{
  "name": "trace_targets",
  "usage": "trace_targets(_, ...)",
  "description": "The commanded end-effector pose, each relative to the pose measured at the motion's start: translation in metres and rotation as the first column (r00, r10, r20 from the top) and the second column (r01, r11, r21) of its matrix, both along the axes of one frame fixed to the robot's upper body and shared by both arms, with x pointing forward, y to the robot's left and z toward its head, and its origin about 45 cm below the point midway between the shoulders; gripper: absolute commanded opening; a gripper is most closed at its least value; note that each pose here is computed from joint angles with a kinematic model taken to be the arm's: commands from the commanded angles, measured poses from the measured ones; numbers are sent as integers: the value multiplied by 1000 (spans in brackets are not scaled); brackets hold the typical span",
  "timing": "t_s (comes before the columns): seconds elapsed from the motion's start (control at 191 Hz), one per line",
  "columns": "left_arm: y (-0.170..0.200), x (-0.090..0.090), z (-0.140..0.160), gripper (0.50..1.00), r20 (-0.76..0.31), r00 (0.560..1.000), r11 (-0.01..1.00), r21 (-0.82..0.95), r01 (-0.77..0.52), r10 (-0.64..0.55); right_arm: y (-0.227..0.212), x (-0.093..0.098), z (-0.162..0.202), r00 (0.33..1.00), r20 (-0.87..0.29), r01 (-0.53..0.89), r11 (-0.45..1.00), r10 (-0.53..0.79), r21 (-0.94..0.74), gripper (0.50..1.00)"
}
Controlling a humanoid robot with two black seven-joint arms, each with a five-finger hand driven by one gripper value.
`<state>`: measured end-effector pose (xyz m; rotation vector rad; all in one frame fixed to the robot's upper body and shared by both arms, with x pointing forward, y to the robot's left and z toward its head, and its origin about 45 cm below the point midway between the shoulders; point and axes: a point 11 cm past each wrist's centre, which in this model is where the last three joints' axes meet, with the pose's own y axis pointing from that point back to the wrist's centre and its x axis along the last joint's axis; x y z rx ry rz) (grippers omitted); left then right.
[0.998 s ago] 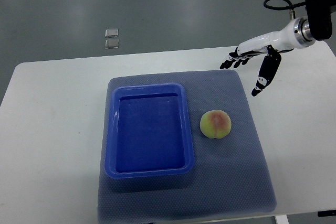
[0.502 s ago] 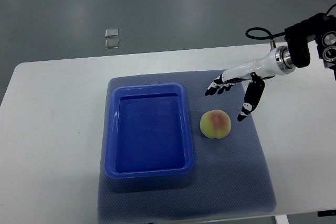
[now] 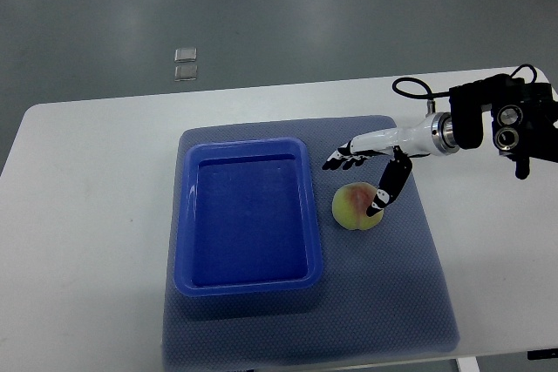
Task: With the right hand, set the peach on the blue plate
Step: 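Close the right hand's fingers around the peach, then lift the peach off the mat with the right hand, then carry the peach over the blue tray and lower it inside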
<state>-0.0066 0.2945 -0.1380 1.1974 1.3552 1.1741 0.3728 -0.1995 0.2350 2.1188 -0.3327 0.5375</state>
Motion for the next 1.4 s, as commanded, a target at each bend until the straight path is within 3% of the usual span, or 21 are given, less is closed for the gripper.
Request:
trace_targets(0.0, 0, 0, 0, 1000, 0, 1000, 1000, 0, 0, 0, -3, -3, -13, 1000, -11, 8, 1000, -8, -7, 928)
trace_targets(0.591, 0, 0, 0, 1000, -1, 1000, 1000, 0, 5, -5, 1, -12, -48, 999, 18, 35, 999, -36, 22, 903)
trace_targets(0.596, 0, 0, 0, 1000, -1, 1000, 1000, 0, 5, -5, 2, -11, -48, 999, 21, 35, 999, -35, 22, 863)
trace_targets(0.7, 0, 0, 0, 1000, -1, 1000, 1000, 0, 3, -3, 1, -12, -50, 999, 19, 37, 999, -38, 25, 852)
trace_targets(0.706, 0, 0, 0, 1000, -1, 1000, 1000, 0, 5, -5, 1, -13, -52, 999, 16, 35, 999, -36, 34, 814)
trace_targets(0.758, 0, 0, 0, 1000, -1, 1000, 1000, 0, 5, -5, 3, -13, -53, 999, 22, 32, 999, -32, 41, 766)
trace_targets(0.805, 0, 0, 0, 1000, -1, 1000, 1000, 0, 5, -5, 3, -13, -53, 999, 22, 32, 999, -32, 41, 766)
trace_targets(0.81, -1, 0, 0, 1000, 0, 1000, 1000, -2, 2, -2, 3, -13, -54, 999, 35, 25, 999, -27, 37, 711)
trace_targets(0.841, 0, 0, 0, 1000, -2, 1000, 1000, -1, 2, -2, 3, -14, -56, 999, 35, 21, 999, -23, 33, 674)
trace_targets(0.878, -1, 0, 0, 1000, 0, 1000, 1000, -2, 2, -2, 3, -14, -56, 999, 42, 13, 999, -14, 34, 595)
trace_targets(0.925, -1, 0, 0, 1000, 0, 1000, 1000, -2, 2, -2, 3, -14, -56, 999, 42, 13, 999, -14, 34, 594)
trace_targets(0.93, 0, 0, 0, 1000, -1, 1000, 1000, -1, 0, 0, 4, -13, -53, 999, 53, 2, 999, -5, 40, 558)
trace_targets(1.082, 0, 0, 0, 1000, 0, 1000, 1000, 0, 0, 0, -1, 3, -21, 994, 111, -1, 998, -5, 59, 549)
trace_targets(1.239, 0, 1, 0, 1000, 1, 1000, 1000, 0, 1, -1, -8, 31, 59, 978, 204, -38, 999, 33, 25, 549)
trace_targets(1.307, 0, 0, 0, 1000, 0, 1000, 1000, 0, 0, 0, -9, 32, 72, 977, 210, -43, 999, 37, 26, 549)
trace_targets(1.312, 0, 0, 0, 1000, 0, 1000, 1000, 0, 0, 0, -7, 35, 102, 974, 221, -57, 998, 48, 37, 549)
trace_targets(1.395, -1, 0, 0, 1000, 0, 1000, 1000, -2, 0, 0, -7, 36, 138, 974, 224, -62, 996, 46, 64, 552)
